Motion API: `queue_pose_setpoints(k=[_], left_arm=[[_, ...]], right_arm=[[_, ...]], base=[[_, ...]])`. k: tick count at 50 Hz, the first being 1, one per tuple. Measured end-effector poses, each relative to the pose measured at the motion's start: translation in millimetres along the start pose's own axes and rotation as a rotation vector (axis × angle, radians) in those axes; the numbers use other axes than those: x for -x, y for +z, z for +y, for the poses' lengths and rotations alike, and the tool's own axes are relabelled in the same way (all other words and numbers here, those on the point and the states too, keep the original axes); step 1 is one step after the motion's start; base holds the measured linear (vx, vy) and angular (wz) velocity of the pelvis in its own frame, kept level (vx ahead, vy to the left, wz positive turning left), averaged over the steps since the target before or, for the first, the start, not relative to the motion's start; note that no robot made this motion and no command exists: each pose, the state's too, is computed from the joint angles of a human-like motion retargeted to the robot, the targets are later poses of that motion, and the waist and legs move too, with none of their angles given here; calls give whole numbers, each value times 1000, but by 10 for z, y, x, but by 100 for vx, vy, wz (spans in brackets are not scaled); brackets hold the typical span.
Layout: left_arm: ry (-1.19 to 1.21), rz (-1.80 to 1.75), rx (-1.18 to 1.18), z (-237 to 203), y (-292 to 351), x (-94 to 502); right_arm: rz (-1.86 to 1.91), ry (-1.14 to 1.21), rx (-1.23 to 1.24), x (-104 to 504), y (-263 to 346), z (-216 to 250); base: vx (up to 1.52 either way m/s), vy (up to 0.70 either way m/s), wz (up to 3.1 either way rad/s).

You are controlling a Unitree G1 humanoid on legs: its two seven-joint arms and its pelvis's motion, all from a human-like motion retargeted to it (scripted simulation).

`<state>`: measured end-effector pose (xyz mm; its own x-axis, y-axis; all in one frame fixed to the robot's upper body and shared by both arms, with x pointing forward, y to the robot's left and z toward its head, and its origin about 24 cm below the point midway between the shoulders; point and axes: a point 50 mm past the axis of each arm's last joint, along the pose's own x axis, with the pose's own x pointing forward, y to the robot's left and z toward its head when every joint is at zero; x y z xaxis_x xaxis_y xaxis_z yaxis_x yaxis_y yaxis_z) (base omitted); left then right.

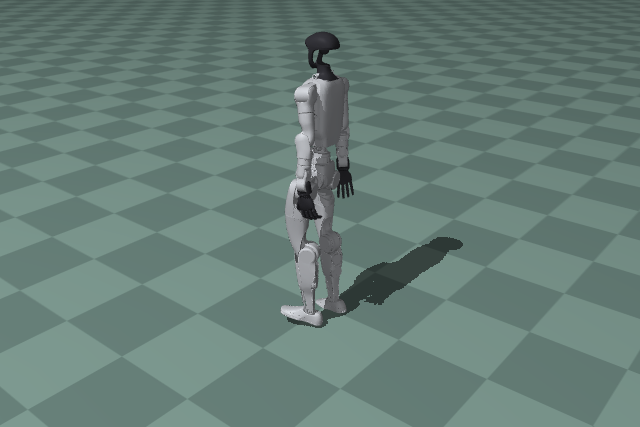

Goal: Upper body actions

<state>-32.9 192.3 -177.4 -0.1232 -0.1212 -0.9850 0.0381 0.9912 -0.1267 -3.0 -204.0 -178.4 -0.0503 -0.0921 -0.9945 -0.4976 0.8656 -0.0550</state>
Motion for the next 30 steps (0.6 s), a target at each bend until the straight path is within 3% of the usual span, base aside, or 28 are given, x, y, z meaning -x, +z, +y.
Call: queue_pose_setpoints(k=[30], left_arm=[[5, 21, 10, 18, -62, 4]], right_arm=[[36, 32, -14, 1, -101, 67]], base=[[0, 0, 1]])
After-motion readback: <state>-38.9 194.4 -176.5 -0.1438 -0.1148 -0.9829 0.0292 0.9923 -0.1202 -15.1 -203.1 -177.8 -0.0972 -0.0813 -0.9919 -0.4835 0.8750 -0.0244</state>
